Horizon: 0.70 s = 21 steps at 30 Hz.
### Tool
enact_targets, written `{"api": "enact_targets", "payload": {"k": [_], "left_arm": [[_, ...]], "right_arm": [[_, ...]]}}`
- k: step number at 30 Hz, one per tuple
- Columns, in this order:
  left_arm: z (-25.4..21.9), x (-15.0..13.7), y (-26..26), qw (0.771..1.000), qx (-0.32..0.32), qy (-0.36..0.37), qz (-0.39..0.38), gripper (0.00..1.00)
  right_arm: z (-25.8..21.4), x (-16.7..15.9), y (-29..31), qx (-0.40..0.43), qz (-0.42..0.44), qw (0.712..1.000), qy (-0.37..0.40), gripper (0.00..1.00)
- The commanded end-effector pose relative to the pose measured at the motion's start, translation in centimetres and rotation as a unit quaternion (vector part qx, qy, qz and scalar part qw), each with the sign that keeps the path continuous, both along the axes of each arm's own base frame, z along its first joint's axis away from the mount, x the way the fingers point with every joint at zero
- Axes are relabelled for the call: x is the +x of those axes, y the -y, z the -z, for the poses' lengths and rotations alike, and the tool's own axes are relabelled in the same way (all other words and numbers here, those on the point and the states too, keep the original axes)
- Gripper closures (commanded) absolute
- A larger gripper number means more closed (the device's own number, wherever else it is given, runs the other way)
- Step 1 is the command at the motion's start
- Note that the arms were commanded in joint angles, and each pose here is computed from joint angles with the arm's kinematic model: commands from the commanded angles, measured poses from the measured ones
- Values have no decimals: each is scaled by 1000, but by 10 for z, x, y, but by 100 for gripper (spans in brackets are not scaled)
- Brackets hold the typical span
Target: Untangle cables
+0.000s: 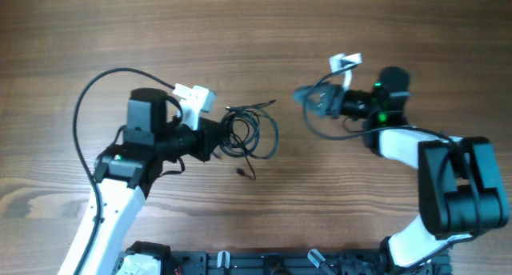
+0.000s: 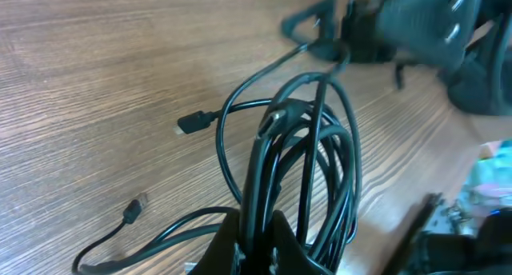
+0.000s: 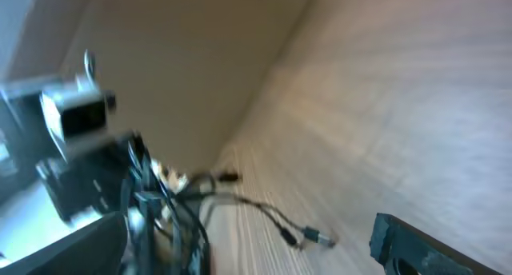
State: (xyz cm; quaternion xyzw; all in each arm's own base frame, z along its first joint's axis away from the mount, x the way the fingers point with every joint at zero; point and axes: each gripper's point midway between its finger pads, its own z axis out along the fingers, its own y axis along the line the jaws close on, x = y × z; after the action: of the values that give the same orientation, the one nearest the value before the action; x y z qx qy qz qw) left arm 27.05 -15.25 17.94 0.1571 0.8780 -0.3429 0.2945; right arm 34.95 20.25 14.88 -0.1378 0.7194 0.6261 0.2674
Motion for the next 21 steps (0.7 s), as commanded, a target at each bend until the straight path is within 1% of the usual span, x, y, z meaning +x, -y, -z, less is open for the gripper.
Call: {"api": "enact_targets", "payload": {"k": [1,4,7,11,13,17,21], "left_arm": [[-26,-6,0,995,-89,2,35,96],[-39,-3,-15,991,-134,4,25,96],[-50,-4,-22,985,-171,7,29,96],[-48,-4,-25,985,-172,1,24,96],[-46,-6,-25,985,-173,-9,22,96],[-44,-9,-24,984,-176,-20,21,96],[-43,-10,-24,984,-176,-24,21,96]], "right_arm": [[4,-6,-31,-30,-7,997,77,0],[9,5,-44,-51,39,995,80,0],[9,4,-58,-56,45,994,86,0],[-9,-11,-82,-28,19,994,108,0],[-26,-9,-89,-4,38,992,124,0],[-33,4,-85,6,80,990,115,0],[-41,1,-86,23,71,991,114,0]]}}
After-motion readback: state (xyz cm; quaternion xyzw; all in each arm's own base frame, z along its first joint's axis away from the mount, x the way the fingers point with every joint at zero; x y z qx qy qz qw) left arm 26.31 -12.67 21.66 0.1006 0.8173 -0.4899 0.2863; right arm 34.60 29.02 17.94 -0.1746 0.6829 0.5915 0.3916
